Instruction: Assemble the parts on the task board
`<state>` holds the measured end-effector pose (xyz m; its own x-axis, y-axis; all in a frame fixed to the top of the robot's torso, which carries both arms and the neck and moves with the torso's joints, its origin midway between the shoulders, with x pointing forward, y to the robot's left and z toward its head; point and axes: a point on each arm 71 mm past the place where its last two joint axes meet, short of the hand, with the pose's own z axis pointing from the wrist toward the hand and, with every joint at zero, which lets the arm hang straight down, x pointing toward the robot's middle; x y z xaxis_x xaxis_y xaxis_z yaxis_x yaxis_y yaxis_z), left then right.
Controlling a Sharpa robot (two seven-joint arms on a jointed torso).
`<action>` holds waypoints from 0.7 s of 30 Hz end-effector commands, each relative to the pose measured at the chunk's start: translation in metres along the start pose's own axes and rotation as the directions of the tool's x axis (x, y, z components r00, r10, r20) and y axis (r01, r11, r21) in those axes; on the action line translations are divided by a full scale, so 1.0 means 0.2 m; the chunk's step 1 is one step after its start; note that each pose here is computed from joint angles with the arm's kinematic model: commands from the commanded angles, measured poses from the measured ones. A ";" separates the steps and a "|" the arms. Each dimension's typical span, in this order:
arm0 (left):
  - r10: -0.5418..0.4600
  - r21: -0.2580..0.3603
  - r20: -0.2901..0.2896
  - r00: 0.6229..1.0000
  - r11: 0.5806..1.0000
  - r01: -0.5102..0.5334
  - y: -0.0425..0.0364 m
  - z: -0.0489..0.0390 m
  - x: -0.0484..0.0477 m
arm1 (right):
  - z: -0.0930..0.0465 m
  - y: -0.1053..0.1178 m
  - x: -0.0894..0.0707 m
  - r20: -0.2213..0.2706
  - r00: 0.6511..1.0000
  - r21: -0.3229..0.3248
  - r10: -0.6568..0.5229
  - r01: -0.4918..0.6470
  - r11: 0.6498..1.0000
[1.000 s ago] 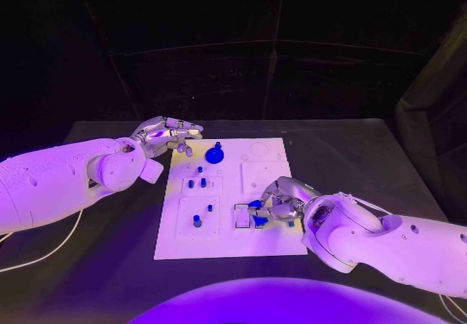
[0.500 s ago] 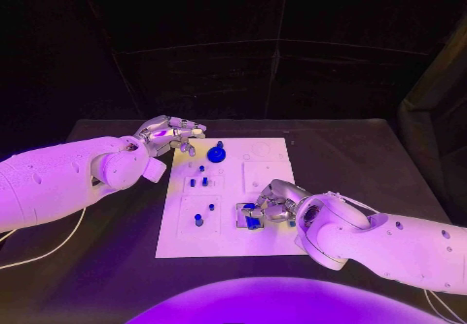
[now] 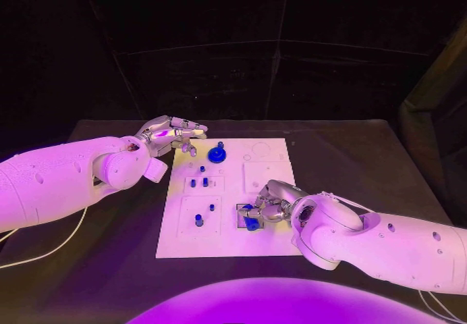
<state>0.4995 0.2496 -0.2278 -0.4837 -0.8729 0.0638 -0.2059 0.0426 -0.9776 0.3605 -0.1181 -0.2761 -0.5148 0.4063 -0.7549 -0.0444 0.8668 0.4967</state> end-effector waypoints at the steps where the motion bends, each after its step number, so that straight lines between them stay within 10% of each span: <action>1: 0.001 0.007 -0.014 1.000 1.000 0.000 -0.008 0.002 0.009 | 0.00 0.01 -0.02 0.046 0.999 -0.011 -0.017 0.017 1.000; 21: 0.000 0.003 -0.015 1.000 1.000 0.000 -0.007 0.001 0.008 | 0.03 0.02 -0.01 0.054 0.997 -0.014 -0.049 0.049 0.999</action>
<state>0.4992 0.2495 -0.2277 -0.4848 -0.8723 0.0633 -0.2058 0.0434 -0.9776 0.3656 -0.1142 -0.2763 -0.4776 0.3875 -0.7885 -0.0694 0.8780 0.4736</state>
